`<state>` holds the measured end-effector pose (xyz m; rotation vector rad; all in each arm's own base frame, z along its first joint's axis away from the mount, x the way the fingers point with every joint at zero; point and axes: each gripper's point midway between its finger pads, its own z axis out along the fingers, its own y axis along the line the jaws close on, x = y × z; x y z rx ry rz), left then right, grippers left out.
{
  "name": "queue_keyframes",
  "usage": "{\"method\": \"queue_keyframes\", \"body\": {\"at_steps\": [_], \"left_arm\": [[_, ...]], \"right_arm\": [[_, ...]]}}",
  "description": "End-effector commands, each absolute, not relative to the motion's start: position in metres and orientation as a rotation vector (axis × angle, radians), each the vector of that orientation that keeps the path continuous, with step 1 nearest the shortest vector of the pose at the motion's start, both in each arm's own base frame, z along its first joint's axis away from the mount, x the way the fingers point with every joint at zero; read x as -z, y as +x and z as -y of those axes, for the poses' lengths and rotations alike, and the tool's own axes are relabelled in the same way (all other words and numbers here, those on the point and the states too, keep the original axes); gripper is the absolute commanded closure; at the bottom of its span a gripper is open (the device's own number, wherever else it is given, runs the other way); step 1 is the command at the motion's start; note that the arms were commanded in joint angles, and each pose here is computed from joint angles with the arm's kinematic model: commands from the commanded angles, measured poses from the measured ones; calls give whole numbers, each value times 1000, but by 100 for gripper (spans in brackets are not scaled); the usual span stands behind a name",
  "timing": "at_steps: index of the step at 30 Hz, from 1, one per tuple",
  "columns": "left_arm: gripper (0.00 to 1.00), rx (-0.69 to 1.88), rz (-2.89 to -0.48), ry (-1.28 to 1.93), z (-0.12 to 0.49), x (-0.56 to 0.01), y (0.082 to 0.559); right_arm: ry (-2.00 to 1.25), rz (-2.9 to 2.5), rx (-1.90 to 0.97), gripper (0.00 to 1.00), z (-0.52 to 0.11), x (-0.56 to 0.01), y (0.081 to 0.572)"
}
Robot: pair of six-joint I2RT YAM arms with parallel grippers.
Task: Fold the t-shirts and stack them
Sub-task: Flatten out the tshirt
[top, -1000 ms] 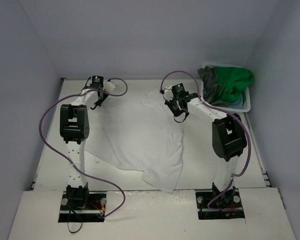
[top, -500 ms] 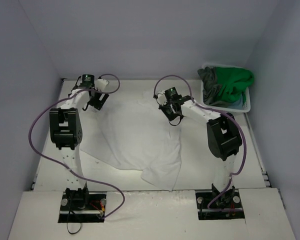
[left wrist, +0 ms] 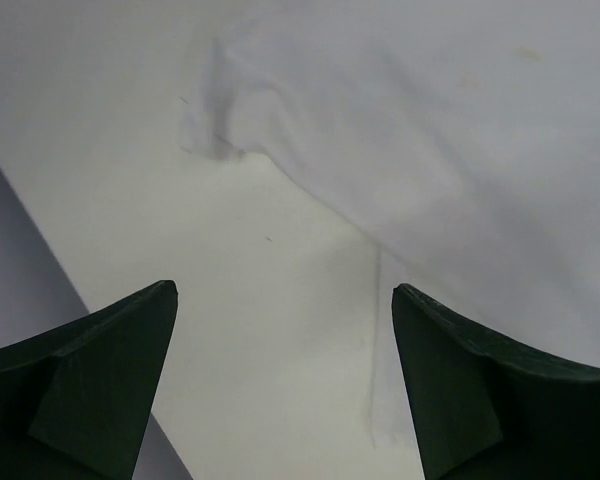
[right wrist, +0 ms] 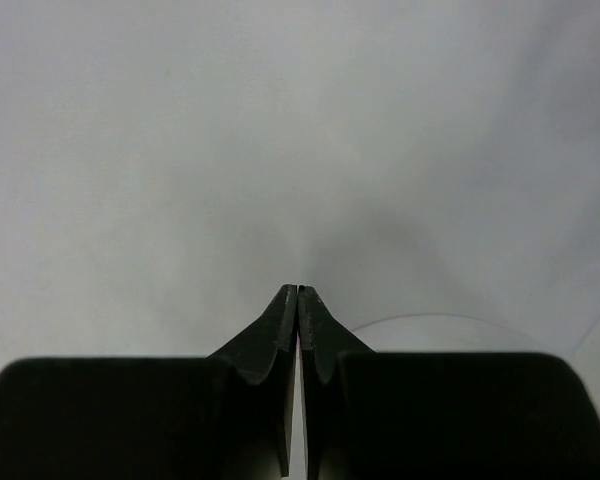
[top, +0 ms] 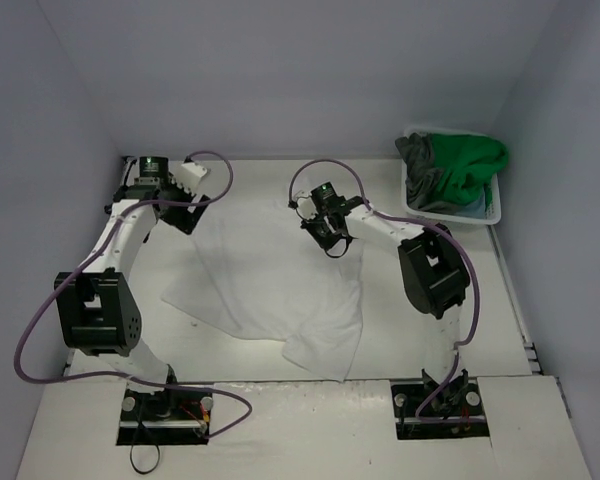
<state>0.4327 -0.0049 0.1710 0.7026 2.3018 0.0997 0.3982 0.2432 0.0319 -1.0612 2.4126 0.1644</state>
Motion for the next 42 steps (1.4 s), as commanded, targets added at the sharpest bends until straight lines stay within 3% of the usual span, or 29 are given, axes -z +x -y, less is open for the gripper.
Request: {"method": "queue_keyframes", "body": {"at_steps": [1, 3, 10, 11, 17, 30, 42], "left_arm": [[18, 35, -2373, 832, 20, -158, 385], [20, 49, -2394, 866, 20, -152, 370], [45, 115, -2575, 949, 13, -109, 321], [54, 144, -2594, 953, 15, -104, 316], [82, 261, -2696, 991, 21, -79, 297], [100, 331, -2845, 987, 19, -23, 294], [100, 239, -2958, 975, 3, 3, 273]], "right_arm": [[-1055, -2375, -194, 100, -256, -46, 402], [-1054, -2378, -186, 100, -255, -44, 403], [-1036, -2364, -178, 100, -255, -52, 406], [-1035, -2366, -180, 100, -255, -52, 405], [-1030, -2359, -186, 100, -254, -56, 405], [-1025, -2364, -180, 100, -251, -55, 407], [-1058, -2381, -166, 100, -247, -30, 410]]}}
